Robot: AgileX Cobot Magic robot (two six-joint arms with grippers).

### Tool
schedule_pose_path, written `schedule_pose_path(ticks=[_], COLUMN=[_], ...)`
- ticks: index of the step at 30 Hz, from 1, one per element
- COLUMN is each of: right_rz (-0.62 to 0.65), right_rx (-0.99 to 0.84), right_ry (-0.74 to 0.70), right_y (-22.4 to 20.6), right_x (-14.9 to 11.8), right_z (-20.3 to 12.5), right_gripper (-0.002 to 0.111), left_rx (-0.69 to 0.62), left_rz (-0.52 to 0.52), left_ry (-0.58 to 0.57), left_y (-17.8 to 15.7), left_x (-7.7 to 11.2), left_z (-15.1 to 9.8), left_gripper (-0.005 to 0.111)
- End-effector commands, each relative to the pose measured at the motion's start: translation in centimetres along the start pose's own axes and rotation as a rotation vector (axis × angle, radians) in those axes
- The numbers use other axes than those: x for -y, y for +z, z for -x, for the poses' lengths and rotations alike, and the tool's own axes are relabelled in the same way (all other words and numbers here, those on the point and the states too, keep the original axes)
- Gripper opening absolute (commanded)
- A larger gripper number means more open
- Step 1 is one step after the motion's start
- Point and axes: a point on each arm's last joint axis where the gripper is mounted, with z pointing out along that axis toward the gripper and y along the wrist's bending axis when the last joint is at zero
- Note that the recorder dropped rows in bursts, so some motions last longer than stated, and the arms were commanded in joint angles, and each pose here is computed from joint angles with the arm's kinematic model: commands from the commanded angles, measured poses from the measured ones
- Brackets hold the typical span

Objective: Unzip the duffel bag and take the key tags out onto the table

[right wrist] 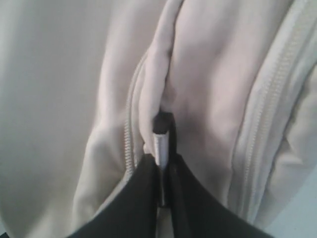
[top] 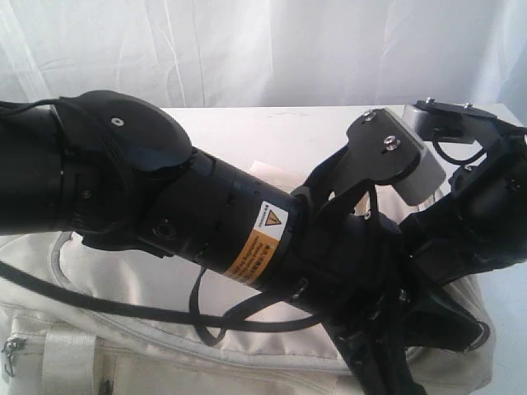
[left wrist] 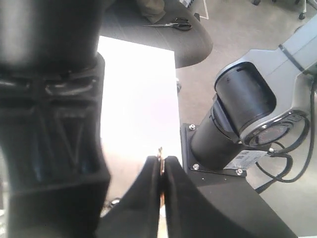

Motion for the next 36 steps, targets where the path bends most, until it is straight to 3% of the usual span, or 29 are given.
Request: schedule_pose_path(ticks=[1,4,10,18,22,24,26,30,36], right_rz=[-0.008,-0.021,-0.036,-0.038,-0.038,-0.039,-0.040,-0.040,-0.041], right_rx=[0.090,0.138,0.219,0.234,0.233,0.236,0.235,0.233,0.230], right_ry=[-0.009,-0.008,-0.003,-0.003,-0.003,-0.002,-0.003,-0.003,-0.004], right_y=[1.0,0.9,0.8,0.7,0.8,0.7,0.7,0.8,0.8], right_x=[0.0,0.1,0.2,0.2,0.2,0.2,0.2,0.2,0.2], right_z=[1.2,1.6,2.3,2.5,2.5,2.5,2.5,2.5,2.4], right_gripper=[0.000,0.000,0.000,0.000,0.000,0.000,0.000,0.000,0.000], left_rx=[0.123,0.123,0.107,0.106,0.119,0.122,0.130,0.133,0.019], left_rz=[-0.013,-0.018,-0.127,-0.137,-0.080,-0.061,-0.113,-0.154,-0.094], left_ry=[-0.013,-0.012,-0.005,0.006,0.156,0.287,0.491,0.690,0.778], left_y=[-0.9,-0.9,-0.9,-0.9,-0.8,-0.5,0.1,0.9,1.6], left_x=[1.0,1.1,2.1,2.2,1.8,2.1,3.7,5.3,4.2], left_z=[2.6,2.5,2.4,2.4,2.5,2.5,2.4,1.9,-2.1], left_gripper=[0.000,0.000,0.000,0.000,0.000,0.000,0.000,0.000,0.000])
